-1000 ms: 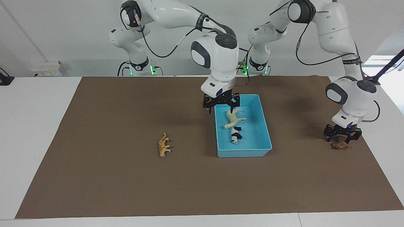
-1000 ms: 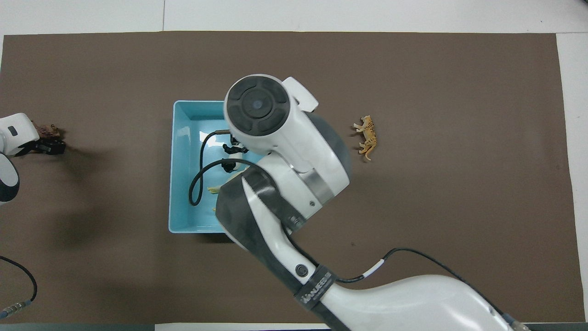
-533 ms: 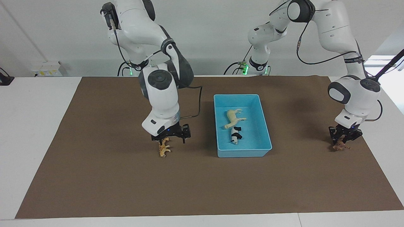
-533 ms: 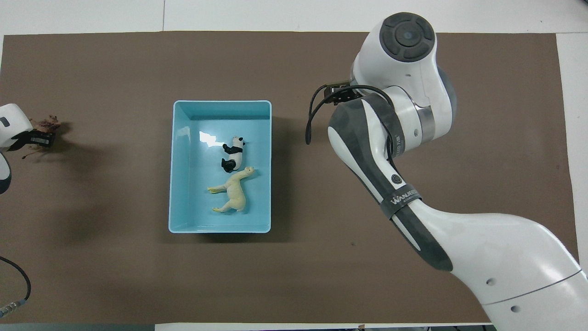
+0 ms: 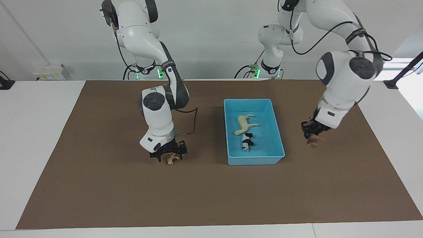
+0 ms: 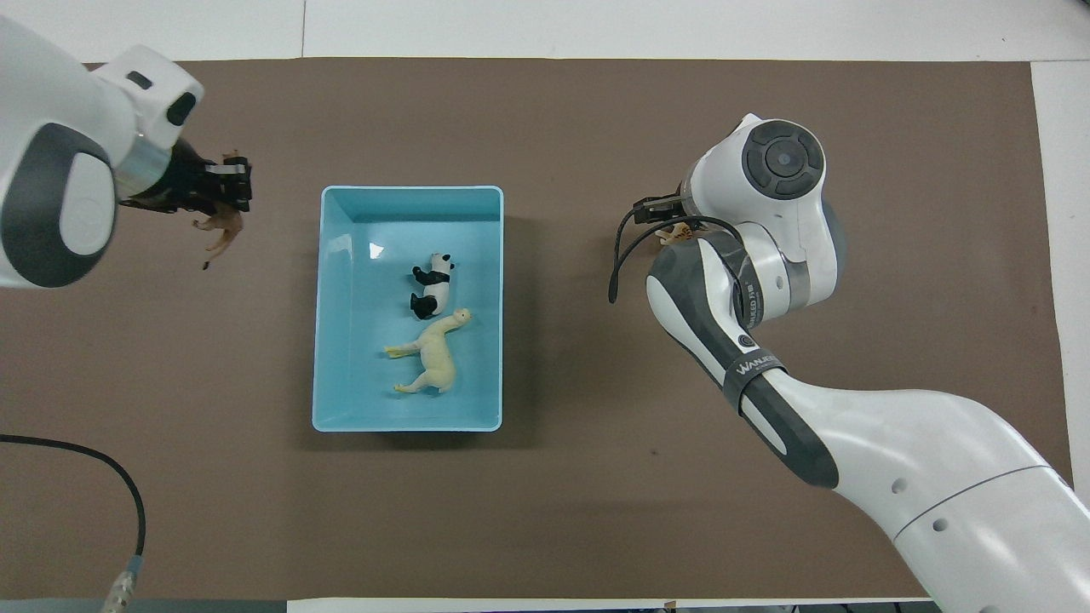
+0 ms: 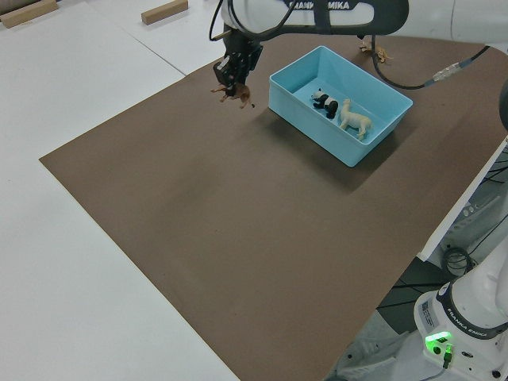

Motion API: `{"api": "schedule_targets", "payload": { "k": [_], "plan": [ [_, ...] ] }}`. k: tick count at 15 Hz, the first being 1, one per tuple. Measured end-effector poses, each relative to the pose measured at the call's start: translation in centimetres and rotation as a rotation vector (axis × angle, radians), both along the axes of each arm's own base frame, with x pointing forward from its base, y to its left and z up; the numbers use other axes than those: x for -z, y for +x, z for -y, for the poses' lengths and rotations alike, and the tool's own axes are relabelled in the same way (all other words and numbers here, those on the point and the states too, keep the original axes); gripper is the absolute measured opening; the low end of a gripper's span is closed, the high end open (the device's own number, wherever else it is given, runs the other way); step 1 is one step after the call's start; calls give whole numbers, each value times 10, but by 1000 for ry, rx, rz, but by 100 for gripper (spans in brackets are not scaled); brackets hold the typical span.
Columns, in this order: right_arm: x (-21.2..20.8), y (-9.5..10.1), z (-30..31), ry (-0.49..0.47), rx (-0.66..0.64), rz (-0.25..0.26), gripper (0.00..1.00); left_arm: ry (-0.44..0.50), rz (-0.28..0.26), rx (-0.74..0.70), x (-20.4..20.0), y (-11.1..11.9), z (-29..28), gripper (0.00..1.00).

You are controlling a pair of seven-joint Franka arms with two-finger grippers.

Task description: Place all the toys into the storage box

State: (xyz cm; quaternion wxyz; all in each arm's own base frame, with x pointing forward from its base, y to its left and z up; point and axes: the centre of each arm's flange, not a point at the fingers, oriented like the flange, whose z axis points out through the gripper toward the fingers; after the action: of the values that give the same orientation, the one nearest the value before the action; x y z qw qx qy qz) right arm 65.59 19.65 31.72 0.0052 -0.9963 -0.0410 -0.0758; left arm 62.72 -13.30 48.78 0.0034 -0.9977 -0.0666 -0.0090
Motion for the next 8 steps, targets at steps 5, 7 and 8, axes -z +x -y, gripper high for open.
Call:
{"api": "schedule_targets", "payload": {
  "k": [5,7,8],
  "plan": [
    [23,-9,7,5,6,0,100,19,-51,-70,48,-52,92,50],
    [26,-12,2,25,14,-10,100,16,-37,-95,40,-50,77,70],
    [26,-12,2,32,19,-13,100,10,-19,-116,28,-48,64,81]
  ]
}}
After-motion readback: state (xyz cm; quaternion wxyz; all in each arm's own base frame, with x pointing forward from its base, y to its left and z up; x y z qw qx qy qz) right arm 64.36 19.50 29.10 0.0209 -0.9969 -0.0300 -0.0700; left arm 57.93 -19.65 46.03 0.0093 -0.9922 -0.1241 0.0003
